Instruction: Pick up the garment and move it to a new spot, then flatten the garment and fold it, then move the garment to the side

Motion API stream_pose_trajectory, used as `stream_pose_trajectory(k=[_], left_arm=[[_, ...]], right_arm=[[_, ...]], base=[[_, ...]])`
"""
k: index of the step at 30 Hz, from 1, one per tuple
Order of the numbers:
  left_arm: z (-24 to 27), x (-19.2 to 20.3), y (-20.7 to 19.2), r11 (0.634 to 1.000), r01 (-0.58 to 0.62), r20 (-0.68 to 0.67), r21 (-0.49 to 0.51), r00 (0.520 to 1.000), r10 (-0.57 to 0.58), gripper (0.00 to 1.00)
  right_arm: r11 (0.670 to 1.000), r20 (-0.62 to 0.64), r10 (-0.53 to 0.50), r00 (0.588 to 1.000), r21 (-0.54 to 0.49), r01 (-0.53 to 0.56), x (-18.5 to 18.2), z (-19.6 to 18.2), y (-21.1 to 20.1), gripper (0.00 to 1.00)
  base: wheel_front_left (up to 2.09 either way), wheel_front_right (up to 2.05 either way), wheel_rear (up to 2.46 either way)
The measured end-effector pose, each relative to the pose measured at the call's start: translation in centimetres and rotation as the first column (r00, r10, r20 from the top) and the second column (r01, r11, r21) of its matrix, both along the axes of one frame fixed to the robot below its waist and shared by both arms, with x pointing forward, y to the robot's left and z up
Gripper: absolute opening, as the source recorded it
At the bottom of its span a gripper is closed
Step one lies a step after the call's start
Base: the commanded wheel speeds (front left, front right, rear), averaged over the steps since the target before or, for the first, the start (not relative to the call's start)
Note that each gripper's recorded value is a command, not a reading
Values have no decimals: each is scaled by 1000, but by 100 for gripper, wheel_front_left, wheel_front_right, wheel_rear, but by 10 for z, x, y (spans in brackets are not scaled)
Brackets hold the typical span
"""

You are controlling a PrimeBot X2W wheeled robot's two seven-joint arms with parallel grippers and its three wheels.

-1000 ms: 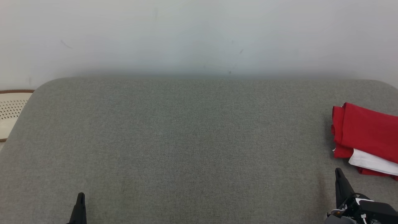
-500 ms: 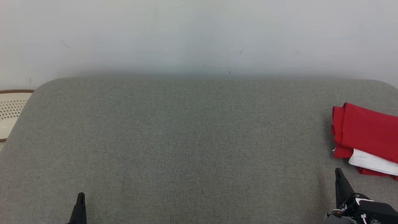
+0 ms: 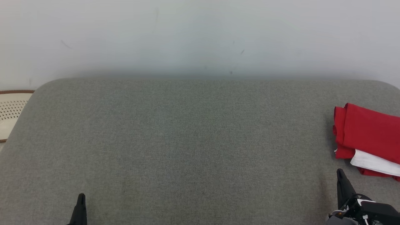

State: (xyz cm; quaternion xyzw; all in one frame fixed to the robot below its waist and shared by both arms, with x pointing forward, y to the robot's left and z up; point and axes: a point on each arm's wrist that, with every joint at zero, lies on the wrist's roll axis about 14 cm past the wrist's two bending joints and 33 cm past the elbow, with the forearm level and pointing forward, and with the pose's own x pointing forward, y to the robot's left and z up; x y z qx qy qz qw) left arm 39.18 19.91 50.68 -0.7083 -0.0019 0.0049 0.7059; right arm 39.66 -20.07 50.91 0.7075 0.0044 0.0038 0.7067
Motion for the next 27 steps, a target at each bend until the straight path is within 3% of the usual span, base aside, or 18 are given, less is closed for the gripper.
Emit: stream_pose_trajectory(k=[27], left_arm=[[0,0,0,1000,0,0,0,1000,0,0]], right_arm=[[1000,0,0,1000,0,0,0,0,0,0]], base=[[0,0,0]])
